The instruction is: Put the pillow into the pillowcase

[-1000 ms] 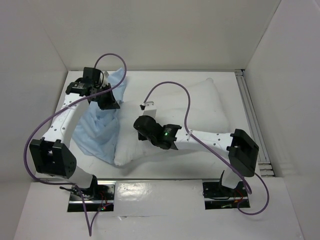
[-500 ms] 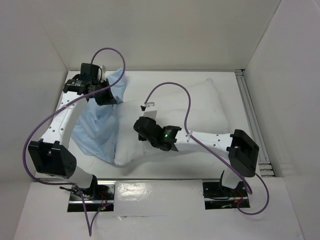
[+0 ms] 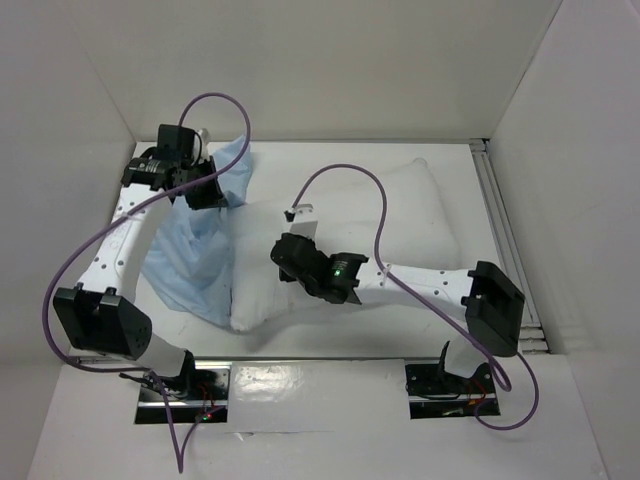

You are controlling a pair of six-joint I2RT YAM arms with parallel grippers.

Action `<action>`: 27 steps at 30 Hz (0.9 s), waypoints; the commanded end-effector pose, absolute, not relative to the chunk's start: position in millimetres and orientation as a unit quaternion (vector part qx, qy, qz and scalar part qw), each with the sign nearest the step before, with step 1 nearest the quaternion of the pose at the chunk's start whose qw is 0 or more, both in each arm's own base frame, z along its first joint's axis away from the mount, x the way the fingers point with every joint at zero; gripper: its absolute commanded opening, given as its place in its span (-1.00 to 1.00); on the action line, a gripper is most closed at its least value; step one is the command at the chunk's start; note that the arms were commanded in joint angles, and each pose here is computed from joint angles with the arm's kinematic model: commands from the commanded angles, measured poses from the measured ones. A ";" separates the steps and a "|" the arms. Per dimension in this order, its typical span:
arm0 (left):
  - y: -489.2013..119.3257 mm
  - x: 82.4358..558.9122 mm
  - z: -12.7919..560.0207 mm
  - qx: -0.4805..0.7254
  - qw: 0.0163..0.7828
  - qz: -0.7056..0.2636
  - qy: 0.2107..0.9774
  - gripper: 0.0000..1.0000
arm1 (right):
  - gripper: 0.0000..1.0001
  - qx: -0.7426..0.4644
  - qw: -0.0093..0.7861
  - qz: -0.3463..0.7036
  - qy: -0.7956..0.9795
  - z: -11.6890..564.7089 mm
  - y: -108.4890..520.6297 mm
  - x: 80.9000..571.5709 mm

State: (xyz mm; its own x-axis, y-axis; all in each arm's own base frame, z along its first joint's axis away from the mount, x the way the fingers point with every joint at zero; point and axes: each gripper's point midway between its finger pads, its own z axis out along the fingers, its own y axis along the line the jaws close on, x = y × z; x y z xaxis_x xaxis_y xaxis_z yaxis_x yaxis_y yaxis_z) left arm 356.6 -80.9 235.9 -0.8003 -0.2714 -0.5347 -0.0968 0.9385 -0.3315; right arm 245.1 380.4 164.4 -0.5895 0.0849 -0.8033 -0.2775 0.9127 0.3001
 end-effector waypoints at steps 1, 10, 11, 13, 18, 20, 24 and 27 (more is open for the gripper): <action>-84.0 341.6 276.3 -0.076 0.350 -0.166 0.919 -1.00 | -1.00 -0.046 0.486 0.194 0.851 204.7 374.8 269.8; -103.1 307.3 294.6 -0.026 0.358 -0.227 0.905 -1.00 | -1.00 -0.041 0.509 0.235 0.827 250.0 376.9 319.0; -101.3 307.2 290.2 -0.029 0.354 -0.222 0.908 -1.00 | -1.00 -0.037 0.512 0.233 0.826 253.9 369.7 325.8; -100.5 302.8 287.9 -0.026 0.351 -0.220 0.910 -1.00 | -1.00 -0.035 0.513 0.238 0.824 257.9 368.7 329.1; -98.9 302.7 284.1 -0.028 0.348 -0.215 0.912 -1.00 | -1.00 -0.036 0.513 0.262 0.817 270.2 368.7 330.3; -98.9 302.6 284.0 -0.028 0.348 -0.215 0.912 -1.00 | -1.00 -0.039 0.510 0.266 0.817 270.0 370.1 329.1; -98.9 302.6 284.0 -0.028 0.348 -0.215 0.912 -1.00 | -1.00 -0.039 0.510 0.266 0.817 270.0 370.2 329.1; -98.9 302.6 284.0 -0.028 0.348 -0.215 0.912 -1.00 | -1.00 -0.036 0.515 0.266 0.814 274.5 367.7 329.3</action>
State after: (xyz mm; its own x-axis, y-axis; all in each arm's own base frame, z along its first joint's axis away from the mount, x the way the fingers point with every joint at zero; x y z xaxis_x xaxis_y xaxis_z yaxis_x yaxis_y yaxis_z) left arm 306.7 -94.5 278.5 -0.7623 -0.2189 -0.6091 0.0587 0.9138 -0.4019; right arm 315.1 362.3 211.8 -0.5695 0.0833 -0.8178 -0.3153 0.8966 0.3109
